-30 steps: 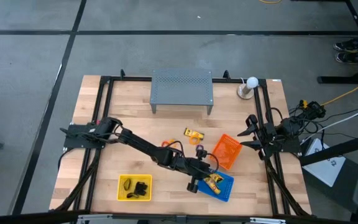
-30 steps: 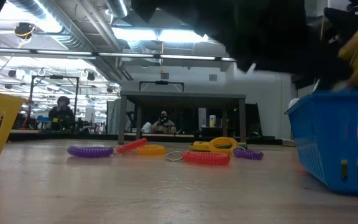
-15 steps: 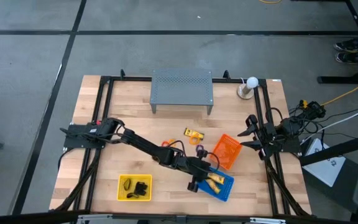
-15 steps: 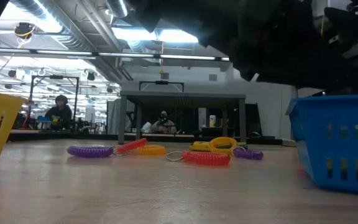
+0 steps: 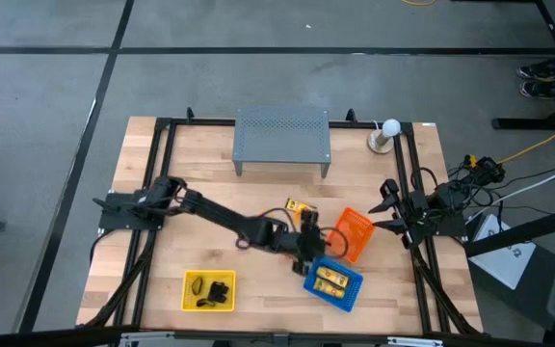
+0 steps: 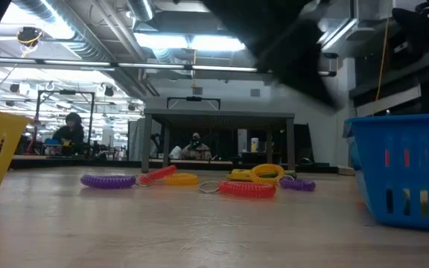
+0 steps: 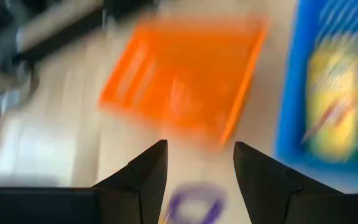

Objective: Pick & Place Office Desk Supplies
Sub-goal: Put the crayon into the blue basket

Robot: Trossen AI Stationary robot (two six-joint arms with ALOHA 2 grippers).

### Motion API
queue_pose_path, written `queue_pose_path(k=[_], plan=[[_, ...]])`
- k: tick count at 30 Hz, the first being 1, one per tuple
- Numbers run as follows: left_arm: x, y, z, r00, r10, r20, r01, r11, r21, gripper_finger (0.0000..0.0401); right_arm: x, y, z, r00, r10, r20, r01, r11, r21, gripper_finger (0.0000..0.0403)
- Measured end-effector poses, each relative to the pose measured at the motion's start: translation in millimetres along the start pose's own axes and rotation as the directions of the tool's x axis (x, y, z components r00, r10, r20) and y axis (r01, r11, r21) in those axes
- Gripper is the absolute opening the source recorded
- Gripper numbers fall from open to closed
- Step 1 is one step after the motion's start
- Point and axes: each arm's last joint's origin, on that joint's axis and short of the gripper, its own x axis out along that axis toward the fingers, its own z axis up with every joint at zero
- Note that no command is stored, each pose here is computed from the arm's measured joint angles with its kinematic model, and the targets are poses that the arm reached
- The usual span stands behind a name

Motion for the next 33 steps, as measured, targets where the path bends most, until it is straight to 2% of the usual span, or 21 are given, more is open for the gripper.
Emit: queue_pose_path(k=[4, 8, 15, 17, 19, 21, 25, 29, 33], plan=[[9.4, 27.8, -22.1, 0.986, 0.007, -0.168, -0.006, 1.0, 0.008, 0.018, 0.0, 0.0, -0.2, 1.0, 0.0, -0.002, 0.0, 1.0, 0.004, 0.0165], [21.1, 57.3, -45.3, 0.966, -0.053, -0.253, 0.038, 0.997, -0.064, 0.018, 0.0, -0.1, -0.6, 1.0, -0.001, -0.006, 0.001, 1.0, 0.01, 0.0165], [31.3, 101.6, -65.6, 0.938, 0.107, -0.33, -0.136, 0.988, -0.067, 0.018, 0.0, -0.2, -2.3, 1.0, -0.002, -0.023, 0.002, 1.0, 0.017, 0.0165], [32.3, 107.7, -68.4, 0.935, 0.109, -0.337, -0.139, 0.988, -0.068, 0.018, 0.0, -0.3, -2.7, 1.0, -0.002, -0.027, 0.003, 1.0, 0.018, 0.0165], [32.9, 109.4, -70.1, 0.941, 0.06, -0.333, -0.091, 0.993, -0.078, 0.018, 0.0, -0.3, -3.0, 1.0, -0.003, -0.03, 0.003, 1.0, 0.024, 0.0165], [32.1, 106.3, -73.2, 0.939, -0.04, -0.342, 0.011, 0.996, -0.086, 0.018, 0.0, -0.4, -3.8, 0.999, -0.004, -0.037, 0.005, 0.999, 0.033, 0.0165], [29.3, 98.9, -84.0, 0.9, -0.17, -0.402, 0.156, 0.985, -0.068, 0.018, 0.0, -0.4, -3.7, 0.999, -0.003, -0.036, 0.005, 0.999, 0.044, 0.0165], [29.6, 94.8, -95.0, 0.872, -0.191, -0.452, 0.204, 0.979, -0.019, 0.018, 0.0, -0.4, -3.7, 0.999, -0.003, -0.036, 0.005, 0.999, 0.052, 0.0165], [32.9, 95.5, -96.1, 0.876, -0.168, -0.452, 0.19, 0.982, 0.003, 0.018, 0.0, -0.4, -3.7, 0.999, -0.003, -0.036, 0.006, 0.998, 0.059, 0.0165]])
